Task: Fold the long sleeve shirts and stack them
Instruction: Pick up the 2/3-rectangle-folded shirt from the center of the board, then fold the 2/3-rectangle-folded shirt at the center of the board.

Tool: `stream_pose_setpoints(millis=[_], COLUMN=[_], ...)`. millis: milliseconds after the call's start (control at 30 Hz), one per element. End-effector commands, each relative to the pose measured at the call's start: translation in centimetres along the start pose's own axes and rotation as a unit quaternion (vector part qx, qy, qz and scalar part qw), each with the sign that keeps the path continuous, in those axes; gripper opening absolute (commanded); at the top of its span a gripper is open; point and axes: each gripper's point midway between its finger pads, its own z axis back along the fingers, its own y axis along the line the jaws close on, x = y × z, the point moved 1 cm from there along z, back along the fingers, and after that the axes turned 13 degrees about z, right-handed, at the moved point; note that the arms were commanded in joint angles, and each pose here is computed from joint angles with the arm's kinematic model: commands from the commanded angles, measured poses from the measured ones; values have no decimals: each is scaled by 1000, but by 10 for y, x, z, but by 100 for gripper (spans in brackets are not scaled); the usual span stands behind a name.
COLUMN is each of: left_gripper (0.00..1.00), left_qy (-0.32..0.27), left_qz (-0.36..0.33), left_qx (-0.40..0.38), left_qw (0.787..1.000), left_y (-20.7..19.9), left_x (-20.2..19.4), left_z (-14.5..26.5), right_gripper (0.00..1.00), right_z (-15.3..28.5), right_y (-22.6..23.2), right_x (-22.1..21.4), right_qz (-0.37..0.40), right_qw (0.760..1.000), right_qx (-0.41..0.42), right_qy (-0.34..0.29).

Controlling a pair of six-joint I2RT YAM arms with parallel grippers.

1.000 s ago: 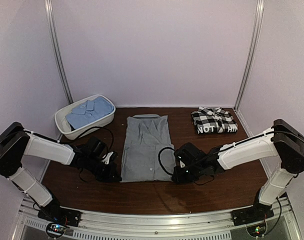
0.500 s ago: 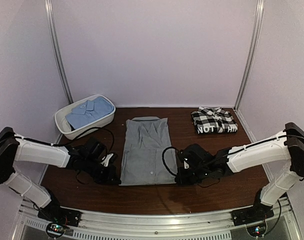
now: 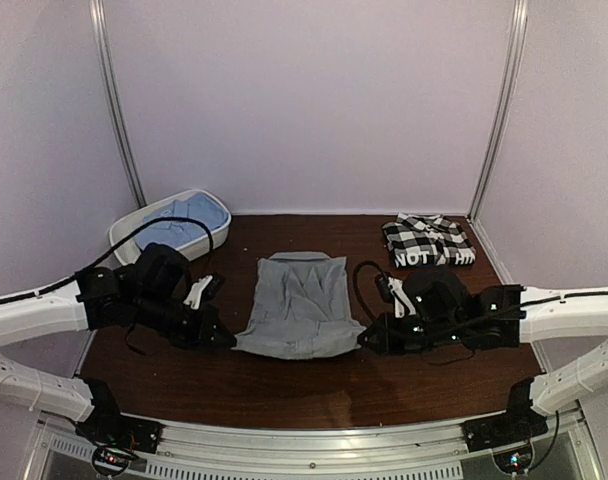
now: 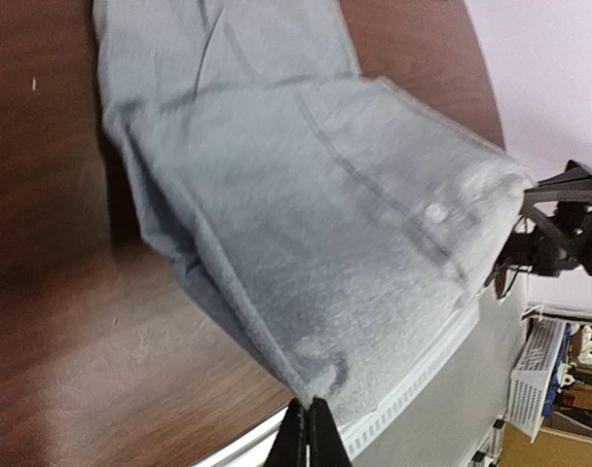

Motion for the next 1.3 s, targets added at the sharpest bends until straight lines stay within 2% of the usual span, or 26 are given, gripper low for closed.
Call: stream_pose_setpoints(millis=[0,100,167,300,400,467,633,800,933,1033,1133,1200,1233,1267], left_gripper=[0,0,0,0,0,0,0,0,0,0,0,0,3,13], left_qy=[-57,-60,-78,-96,-103,-107,-128,-140,-185,-210,-208,-205,-205,-205], left_qz=[-27,-35,-39,-8,18,27,49,44,49,55,62,71,74,76], left_qx=[9,-11,-19,-33,-24,-20,2,1,34,53,79,97,103,108], left_qw=[998,997,996,995,994,994,991,989,981,975,973,971,971,970], left_y=[-40,-44,-41,-14,13,24,41,38,40,48,67,81,86,91], left_x=[51,99,144,235,289,317,329,319,319,323,327,329,330,330], left_z=[27,15,3,-27,-54,-71,-75,-62,-34,-27,-35,-43,-46,-49], right_gripper=[0,0,0,0,0,0,0,0,1,13,30,37,39,42], right_z=[17,8,-3,-47,-84,-112,-132,-118,-109,-107,-108,-111,-112,-114], right_y=[0,-14,-33,-97,-141,-170,-194,-185,-174,-168,-161,-156,-153,-150], right_x=[65,116,155,216,240,241,254,258,263,267,261,256,253,249], right_qz=[-3,-8,-8,-35,-56,-75,-83,-80,-69,-57,-46,-35,-29,-21], right_qw=[998,995,993,990,990,991,991,990,989,989,991,992,992,993], right_qx=[3,26,15,-4,-14,-18,-15,-5,9,7,-9,-22,-33,-37], right_qy=[-61,-95,-119,-136,-126,-107,-100,-120,-131,-136,-126,-120,-116,-111])
